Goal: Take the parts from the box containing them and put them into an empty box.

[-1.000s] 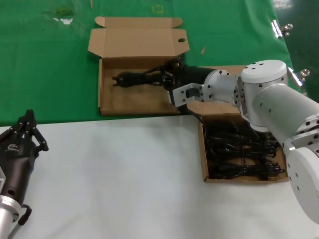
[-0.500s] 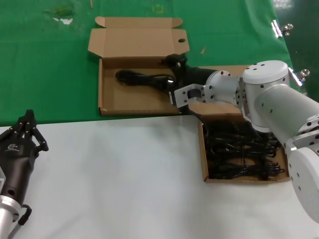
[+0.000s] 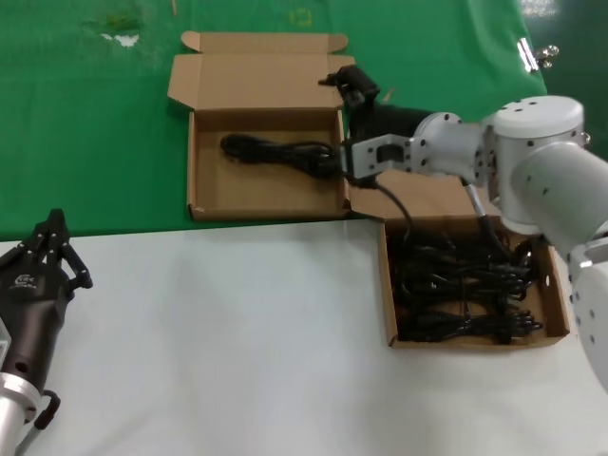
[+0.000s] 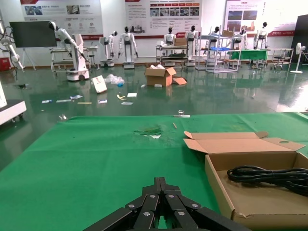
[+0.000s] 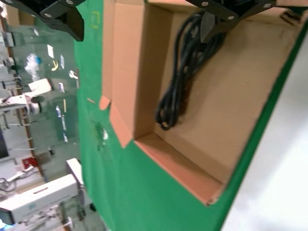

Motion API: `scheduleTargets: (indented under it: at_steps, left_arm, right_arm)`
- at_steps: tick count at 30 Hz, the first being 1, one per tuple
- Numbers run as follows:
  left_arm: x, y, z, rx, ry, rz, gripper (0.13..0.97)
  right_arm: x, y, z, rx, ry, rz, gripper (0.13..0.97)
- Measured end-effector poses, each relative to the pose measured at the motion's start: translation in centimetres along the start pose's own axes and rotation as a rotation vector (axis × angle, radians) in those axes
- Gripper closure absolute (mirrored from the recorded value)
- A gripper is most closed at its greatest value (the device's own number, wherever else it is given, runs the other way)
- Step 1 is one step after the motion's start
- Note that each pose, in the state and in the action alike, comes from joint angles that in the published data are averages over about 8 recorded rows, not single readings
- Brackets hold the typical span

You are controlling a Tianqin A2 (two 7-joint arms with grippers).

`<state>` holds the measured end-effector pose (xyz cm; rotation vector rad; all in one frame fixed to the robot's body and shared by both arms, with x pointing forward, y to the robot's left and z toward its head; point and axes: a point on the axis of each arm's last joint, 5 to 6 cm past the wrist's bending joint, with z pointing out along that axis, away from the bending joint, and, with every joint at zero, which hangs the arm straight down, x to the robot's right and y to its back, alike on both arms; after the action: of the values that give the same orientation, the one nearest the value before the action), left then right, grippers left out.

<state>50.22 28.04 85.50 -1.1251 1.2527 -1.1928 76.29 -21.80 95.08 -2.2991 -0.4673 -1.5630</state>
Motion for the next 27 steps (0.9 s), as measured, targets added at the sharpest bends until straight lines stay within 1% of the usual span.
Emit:
scheduleTargets:
  at_steps: [6,10,17,23,27]
  left_arm:
    - [0.00,0.00,0.0,0.000,0.000,0.000,0.957]
    - [0.00,0.00,0.0,0.000,0.000,0.000,0.957]
    - [0.00,0.00,0.0,0.000,0.000,0.000,0.957]
    - [0.00,0.00,0.0,0.000,0.000,0.000,0.957]
    - [0.00,0.00,0.0,0.000,0.000,0.000,0.957]
  right_arm:
    - [0.7,1.7,-1.1,0.007,0.043,0.061,0.227]
    - [0.9,3.2,-2.1,0.009,0.076,0.124,0.227]
    - [0.6,5.3,-4.6,0.003,0.136,0.249,0.156]
    - [-0.2,6.0,-7.0,-0.003,0.175,0.342,0.138]
    - [-0.5,6.0,-7.7,-0.002,0.186,0.368,0.130]
